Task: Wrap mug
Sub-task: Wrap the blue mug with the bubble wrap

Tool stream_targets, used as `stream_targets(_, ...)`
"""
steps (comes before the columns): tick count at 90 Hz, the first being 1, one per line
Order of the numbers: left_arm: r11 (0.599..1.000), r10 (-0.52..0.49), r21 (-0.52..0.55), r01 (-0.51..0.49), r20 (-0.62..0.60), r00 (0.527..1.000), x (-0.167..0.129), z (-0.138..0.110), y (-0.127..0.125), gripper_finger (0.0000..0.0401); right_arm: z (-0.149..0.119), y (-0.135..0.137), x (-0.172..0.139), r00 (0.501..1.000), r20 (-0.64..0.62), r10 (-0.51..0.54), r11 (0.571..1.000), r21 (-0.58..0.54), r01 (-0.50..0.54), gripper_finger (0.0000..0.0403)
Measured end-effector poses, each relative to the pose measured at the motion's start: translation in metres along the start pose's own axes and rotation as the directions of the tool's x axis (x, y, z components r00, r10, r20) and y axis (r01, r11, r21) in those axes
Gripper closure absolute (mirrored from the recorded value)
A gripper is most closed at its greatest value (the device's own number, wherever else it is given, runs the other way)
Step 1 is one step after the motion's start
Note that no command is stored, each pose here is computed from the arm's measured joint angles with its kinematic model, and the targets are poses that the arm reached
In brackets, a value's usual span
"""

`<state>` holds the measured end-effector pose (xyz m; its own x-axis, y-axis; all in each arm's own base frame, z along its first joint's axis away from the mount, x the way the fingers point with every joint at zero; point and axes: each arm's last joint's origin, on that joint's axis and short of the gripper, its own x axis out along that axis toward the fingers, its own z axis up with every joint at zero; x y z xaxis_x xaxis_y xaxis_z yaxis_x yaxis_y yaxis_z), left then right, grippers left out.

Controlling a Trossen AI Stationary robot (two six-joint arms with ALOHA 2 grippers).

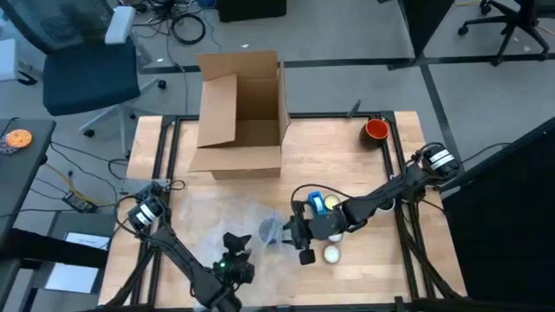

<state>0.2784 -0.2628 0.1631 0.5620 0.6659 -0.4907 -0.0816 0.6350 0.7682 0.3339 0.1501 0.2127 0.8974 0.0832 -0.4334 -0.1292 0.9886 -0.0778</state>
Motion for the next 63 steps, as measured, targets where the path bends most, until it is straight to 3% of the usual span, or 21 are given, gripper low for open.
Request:
stream_targets(13, 0.999, -0.038, -0.038, 0.037, -0.040, 0.998, 0.008, 0.003, 0.001, 0.0203, 0.000, 0.004, -0.001, 1.000, 0.001, 0.010, 1.000, -0.003, -0.010, 0.0277)
stream_targets(34, 0.991, -0.107, -0.086, 0.099, -0.093, 0.990, 0.013, 0.004, 0.000, 0.0383, 0.004, 0.010, -0.011, 1.000, 0.006, 0.020, 1.000, -0.018, -0.020, 0.0274)
stream_targets(46, 0.983, -0.116, -0.155, 0.101, -0.089, 0.989, 0.011, 0.007, 0.001, 0.0391, 0.008, 0.021, -0.034, 1.000, -0.027, -0.007, 0.998, -0.070, 0.005, 0.0267)
stream_targets(63, 0.967, -0.118, -0.237, 0.094, -0.090, 0.989, 0.014, 0.010, 0.003, 0.0400, 0.000, 0.058, -0.065, 0.997, -0.049, -0.059, 0.988, -0.149, 0.051, 0.0249)
